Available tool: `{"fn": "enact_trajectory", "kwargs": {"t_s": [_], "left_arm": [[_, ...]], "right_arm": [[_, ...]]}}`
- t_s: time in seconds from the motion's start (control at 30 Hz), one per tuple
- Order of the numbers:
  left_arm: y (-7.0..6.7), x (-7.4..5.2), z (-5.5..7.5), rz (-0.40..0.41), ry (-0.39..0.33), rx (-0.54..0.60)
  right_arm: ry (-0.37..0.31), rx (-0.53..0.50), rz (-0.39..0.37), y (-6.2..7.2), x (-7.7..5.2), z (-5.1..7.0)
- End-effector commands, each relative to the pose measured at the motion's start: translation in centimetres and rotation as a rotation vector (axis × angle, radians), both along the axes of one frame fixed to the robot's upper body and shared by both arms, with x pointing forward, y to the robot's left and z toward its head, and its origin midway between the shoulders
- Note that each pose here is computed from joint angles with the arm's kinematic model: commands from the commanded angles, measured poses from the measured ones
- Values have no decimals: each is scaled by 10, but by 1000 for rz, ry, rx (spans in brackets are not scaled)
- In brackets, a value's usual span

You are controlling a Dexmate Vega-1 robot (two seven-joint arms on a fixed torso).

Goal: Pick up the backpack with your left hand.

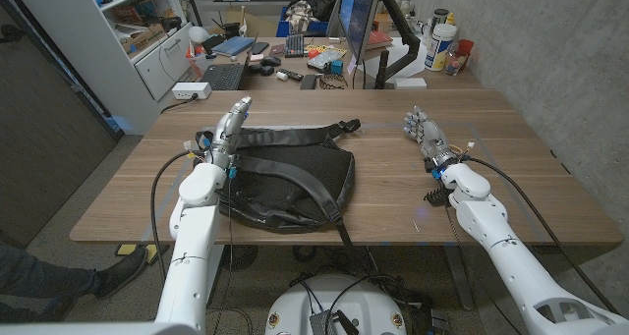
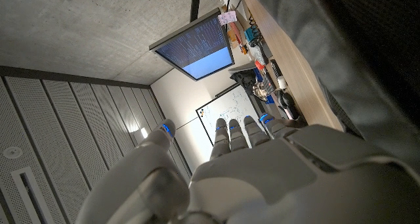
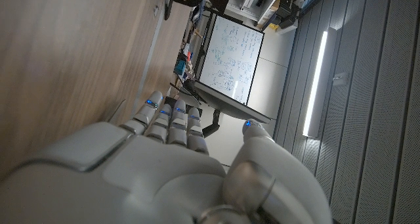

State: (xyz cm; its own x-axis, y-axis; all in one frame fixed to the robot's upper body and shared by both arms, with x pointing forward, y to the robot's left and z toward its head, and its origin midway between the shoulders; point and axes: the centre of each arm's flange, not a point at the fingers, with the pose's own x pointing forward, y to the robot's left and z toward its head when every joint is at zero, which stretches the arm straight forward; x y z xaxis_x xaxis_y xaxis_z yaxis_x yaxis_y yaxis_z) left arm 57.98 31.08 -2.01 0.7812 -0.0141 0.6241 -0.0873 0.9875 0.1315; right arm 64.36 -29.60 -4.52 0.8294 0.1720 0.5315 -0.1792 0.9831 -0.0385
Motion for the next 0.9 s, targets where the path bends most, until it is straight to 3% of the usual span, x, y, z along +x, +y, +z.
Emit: {"fn": "enact_trajectory", "kwargs": {"t_s": [0.03, 0.67, 0.9], "left_arm": [[10, -19, -3, 116, 7, 14], [19, -34, 1, 232, 42, 92], [22, -43, 4, 346, 51, 134]], "right_arm": [[8, 0, 4, -2, -1, -6], [21, 13, -1, -4, 1, -13], [26, 18, 1, -5, 3, -15]]}}
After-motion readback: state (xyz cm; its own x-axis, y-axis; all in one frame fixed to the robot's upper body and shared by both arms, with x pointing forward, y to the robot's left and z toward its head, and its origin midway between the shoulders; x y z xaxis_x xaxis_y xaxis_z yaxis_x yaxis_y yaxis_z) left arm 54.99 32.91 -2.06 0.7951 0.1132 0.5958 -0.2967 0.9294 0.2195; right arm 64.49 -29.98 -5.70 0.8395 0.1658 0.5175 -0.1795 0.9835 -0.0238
